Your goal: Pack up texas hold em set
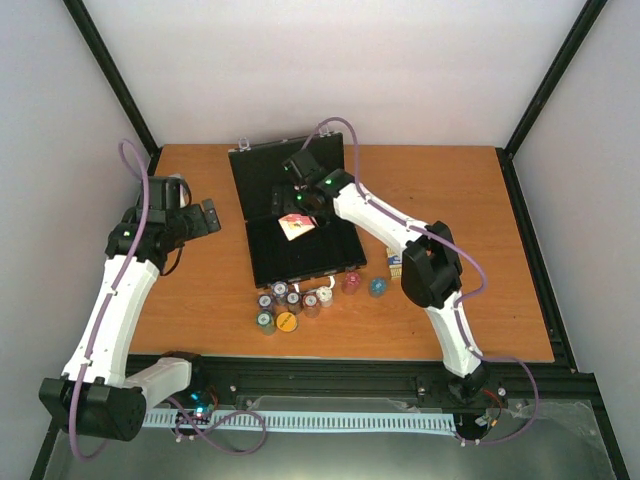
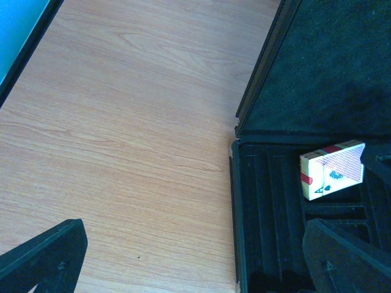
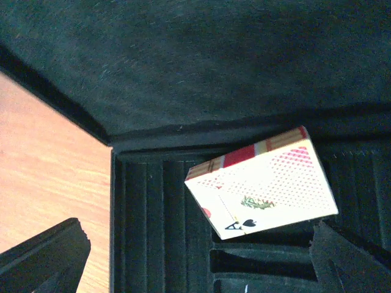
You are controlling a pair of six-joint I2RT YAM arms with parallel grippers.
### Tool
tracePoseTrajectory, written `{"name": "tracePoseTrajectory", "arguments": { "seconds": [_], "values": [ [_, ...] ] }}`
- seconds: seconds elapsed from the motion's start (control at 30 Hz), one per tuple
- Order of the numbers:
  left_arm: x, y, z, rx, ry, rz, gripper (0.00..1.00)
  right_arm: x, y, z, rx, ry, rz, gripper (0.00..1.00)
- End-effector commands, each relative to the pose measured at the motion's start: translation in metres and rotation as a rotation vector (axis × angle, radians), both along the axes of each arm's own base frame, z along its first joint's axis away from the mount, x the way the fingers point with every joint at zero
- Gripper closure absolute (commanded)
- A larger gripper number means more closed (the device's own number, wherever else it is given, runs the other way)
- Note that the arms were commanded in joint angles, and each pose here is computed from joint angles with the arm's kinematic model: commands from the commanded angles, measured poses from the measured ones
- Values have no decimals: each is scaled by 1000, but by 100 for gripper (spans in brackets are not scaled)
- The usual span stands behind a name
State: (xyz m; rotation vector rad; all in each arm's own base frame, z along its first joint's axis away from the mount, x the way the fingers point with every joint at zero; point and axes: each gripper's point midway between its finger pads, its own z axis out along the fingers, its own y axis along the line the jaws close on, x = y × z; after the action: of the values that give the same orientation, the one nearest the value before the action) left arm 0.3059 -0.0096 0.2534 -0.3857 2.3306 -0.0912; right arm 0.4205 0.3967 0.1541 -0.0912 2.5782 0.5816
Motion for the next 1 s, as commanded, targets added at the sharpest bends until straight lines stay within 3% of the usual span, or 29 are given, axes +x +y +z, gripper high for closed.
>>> {"name": "tracePoseTrajectory", "arguments": {
  "seconds": [0.0, 0.37, 0.7, 0.97],
  "values": [
    [7, 2, 5, 13, -21, 12, 0, 4, 17, -9, -64, -144, 252, 0],
    [11, 4, -6, 19, 5, 28, 0, 31, 36, -22, -84, -365, 349, 0],
    [9, 6, -8, 39, 24, 23, 0, 16, 29, -75, -92, -245, 340, 2],
    [11, 4, -14, 30, 34, 14, 0, 5, 15, -80, -121, -185, 320, 2]
  ]
}}
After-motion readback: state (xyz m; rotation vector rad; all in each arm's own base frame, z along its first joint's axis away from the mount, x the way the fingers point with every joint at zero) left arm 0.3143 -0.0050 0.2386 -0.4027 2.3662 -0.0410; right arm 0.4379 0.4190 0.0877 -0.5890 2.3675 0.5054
